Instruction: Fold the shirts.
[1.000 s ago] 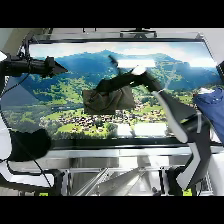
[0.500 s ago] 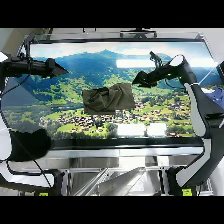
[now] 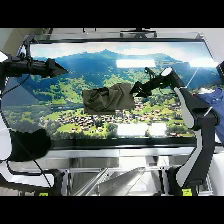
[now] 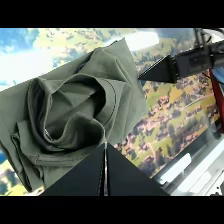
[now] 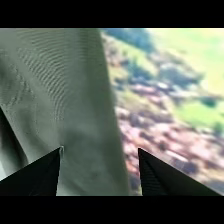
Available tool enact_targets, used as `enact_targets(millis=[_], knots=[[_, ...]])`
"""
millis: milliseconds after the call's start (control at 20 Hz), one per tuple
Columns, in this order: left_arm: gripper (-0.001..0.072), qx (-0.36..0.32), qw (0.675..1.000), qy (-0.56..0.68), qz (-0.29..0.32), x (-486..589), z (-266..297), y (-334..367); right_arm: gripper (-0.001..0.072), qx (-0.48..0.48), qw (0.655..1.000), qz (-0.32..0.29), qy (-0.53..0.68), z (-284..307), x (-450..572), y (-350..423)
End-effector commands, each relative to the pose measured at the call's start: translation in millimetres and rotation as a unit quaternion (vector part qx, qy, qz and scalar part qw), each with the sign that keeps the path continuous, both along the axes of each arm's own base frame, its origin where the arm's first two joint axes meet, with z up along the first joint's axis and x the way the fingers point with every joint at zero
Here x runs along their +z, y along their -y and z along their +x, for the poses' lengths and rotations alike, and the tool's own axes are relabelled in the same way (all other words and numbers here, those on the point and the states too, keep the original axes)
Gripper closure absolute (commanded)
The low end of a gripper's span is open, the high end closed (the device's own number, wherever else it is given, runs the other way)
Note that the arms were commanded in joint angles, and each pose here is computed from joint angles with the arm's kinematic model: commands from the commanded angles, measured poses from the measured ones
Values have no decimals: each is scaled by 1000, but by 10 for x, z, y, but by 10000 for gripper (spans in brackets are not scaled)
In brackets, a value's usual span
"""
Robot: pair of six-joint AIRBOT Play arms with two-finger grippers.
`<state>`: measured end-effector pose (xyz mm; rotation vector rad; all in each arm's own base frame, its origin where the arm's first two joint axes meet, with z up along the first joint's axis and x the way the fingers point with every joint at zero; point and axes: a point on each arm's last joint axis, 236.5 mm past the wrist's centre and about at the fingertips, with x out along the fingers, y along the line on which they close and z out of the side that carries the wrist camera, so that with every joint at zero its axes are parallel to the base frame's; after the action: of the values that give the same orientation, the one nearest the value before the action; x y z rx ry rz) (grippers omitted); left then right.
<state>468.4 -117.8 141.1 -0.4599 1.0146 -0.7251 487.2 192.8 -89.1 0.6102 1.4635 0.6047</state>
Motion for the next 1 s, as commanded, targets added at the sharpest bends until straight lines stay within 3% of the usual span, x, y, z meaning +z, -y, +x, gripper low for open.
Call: enact_targets(millis=[0, 50, 100, 250, 400, 600, 750, 950], knots=[[707, -1, 1000, 3, 1, 0, 6, 6, 182, 8, 1000, 21, -1, -15, -119, -247], [707, -2, 1000, 3, 1, 0, 5, 9, 207, 8, 1000, 22, 0, -14, -146, -312], [707, -2, 1000, 3, 1, 0, 3, 9, 287, 9, 1000, 25, 1, -18, -164, -374], [707, -2, 1000, 2, 1, -1, 0, 9, 696, 17, 999, 33, 3, -47, -135, -465], [707, -2, 1000, 2, 1, -1, 0, 9, 695, 28, 998, 42, 30, -38, 222, -448], [707, -2, 1000, 2, 1, -1, 0, 9, 695, 7, 987, 44, 157, 128, 1493, -134], [707, -3, 1000, 2, 1, 1, -5, 12, 695, -37, 969, -9, 244, -42, 2483, 499], [707, -13, 1000, -14, -1, -17, -85, 32, 695, -77, 951, -55, 293, -704, 3367, 1177]])
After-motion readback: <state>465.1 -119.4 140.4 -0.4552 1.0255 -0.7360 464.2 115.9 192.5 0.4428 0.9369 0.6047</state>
